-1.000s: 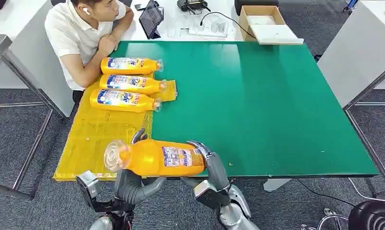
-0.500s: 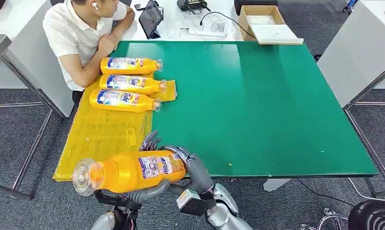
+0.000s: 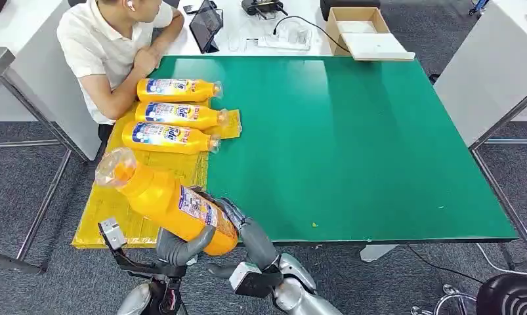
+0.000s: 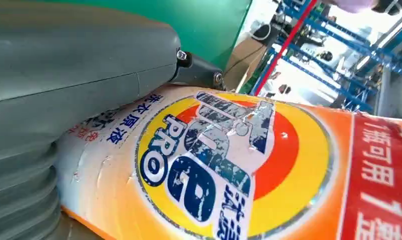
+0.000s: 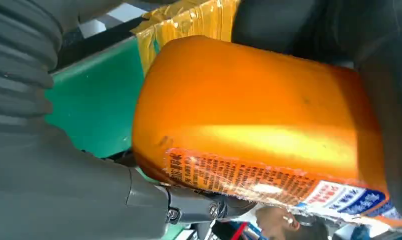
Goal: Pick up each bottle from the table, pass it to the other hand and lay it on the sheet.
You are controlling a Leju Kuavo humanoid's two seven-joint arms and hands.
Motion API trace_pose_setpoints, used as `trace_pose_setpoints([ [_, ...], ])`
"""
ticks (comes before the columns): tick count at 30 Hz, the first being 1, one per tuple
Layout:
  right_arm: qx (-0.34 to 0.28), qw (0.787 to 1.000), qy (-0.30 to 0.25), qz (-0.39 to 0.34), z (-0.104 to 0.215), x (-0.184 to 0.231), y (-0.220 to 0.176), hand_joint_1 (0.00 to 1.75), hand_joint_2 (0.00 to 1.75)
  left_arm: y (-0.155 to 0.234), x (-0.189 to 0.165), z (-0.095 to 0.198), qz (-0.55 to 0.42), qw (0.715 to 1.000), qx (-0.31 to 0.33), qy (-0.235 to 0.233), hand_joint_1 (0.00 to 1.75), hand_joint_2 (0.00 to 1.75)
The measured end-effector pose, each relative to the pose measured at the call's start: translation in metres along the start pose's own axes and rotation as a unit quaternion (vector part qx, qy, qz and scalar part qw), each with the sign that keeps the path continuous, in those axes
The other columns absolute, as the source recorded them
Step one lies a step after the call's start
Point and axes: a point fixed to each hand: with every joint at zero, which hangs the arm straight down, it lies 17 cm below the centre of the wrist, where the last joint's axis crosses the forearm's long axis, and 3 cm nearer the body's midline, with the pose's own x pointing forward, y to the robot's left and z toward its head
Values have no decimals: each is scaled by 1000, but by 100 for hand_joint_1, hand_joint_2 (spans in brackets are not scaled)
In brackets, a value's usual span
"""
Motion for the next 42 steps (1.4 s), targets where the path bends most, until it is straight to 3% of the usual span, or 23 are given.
trace_pose_setpoints([
  [11,4,1000,3,1,-1,-2,4,0,175,11,7,-4,20,999,30,-15,175,175],
  [12,3,1000,4,4,-1,-3,3,0,0,12,8,-4,23,999,32,-15,175,175],
  [18,-34,997,13,72,13,-12,-3,0,0,21,15,-5,6,999,47,-23,175,175],
  [22,-74,991,35,106,51,-22,-5,0,0,57,34,-19,-156,981,109,-42,175,175],
  [24,-113,985,36,127,65,-17,-15,0,0,69,55,-25,-295,944,123,-76,175,175],
  [26,-162,976,32,142,73,-7,-39,0,0,79,89,-26,-435,877,153,-135,175,175],
  [28,-228,963,26,141,79,6,-73,0,0,87,115,-29,-533,815,161,-162,175,175],
  [30,-288,949,23,128,87,16,-106,0,0,94,113,-34,-594,783,129,-136,175,175],
  [31,-305,944,22,122,90,19,-119,0,0,97,102,-35,-605,783,99,-108,175,175],
  [34,-336,937,12,91,95,27,-147,0,0,96,57,-23,-553,833,-26,-11,175,175],
  [35,-340,937,7,83,96,30,-154,0,0,91,46,-14,-522,850,-66,15,120,175],
  [36,-341,937,5,78,96,31,-157,0,0,88,40,-8,-504,858,-91,30,164,175],
  [37,-344,936,2,75,96,32,-160,0,0,88,38,-3,-495,861,-108,40,175,175],
  [40,-354,932,-3,77,97,37,-169,0,0,104,40,4,-543,830,-117,53,175,175],
  [42,-362,929,-2,80,100,37,-174,0,0,130,48,-5,-650,753,-80,59,175,175],
])
